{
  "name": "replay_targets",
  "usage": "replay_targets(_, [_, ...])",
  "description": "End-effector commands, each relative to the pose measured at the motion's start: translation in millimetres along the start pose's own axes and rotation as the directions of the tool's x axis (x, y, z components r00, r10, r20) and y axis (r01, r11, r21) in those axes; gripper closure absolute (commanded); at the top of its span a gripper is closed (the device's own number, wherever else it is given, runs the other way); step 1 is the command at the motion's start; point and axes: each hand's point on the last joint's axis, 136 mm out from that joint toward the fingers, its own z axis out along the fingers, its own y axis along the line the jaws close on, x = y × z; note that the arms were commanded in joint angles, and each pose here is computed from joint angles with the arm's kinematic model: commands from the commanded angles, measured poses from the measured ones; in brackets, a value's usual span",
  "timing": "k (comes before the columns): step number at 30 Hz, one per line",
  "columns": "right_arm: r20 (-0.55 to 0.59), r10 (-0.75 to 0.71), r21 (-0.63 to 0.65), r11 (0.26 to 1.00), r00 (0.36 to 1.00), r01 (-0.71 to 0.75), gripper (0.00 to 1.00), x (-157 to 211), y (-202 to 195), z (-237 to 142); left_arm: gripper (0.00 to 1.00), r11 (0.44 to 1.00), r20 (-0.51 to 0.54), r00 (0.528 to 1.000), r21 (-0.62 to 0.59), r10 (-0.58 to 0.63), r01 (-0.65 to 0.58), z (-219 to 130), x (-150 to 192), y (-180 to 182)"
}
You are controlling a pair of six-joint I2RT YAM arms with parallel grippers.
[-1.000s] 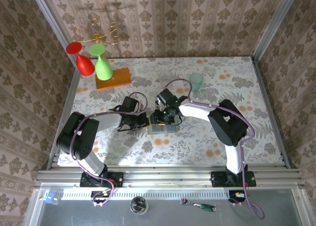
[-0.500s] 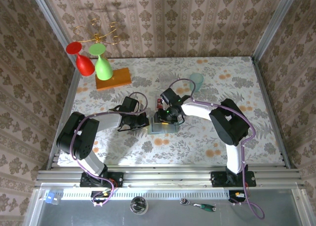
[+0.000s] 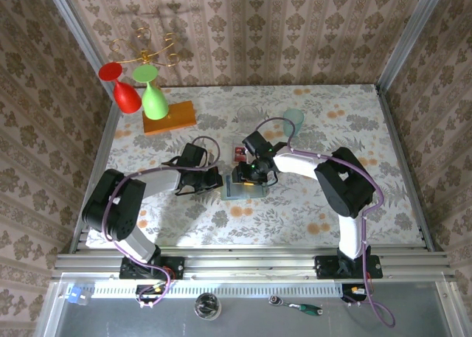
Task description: Take the credit cards out of the card holder
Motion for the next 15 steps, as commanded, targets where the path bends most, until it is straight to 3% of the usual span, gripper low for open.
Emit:
replay_targets(1, [0.009, 0.017, -0.011, 1.0, 1.0, -0.017, 0.54, 0.8, -1.8, -7.0, 0.95, 1.0, 0.021, 1.0, 0.032, -0.001, 0.0, -10.5, -9.6, -16.9])
replay_targets(8, [0.007, 0.029, -0.029, 0.999, 1.0, -0.029, 0.54, 0.5, -3.8, -6.0, 0.84, 0.997, 0.014, 1.0, 0.083, -0.005, 0.003, -7.3, -11.7, -33.2])
replay_targets(15, [0.005, 0.045, -0.051, 0.998, 0.999, -0.044, 0.55, -0.1, -6.3, -5.0, 0.8, 0.994, -0.01, 0.999, 0.107, -0.031, 0.032, 1.9, -9.0, -34.3])
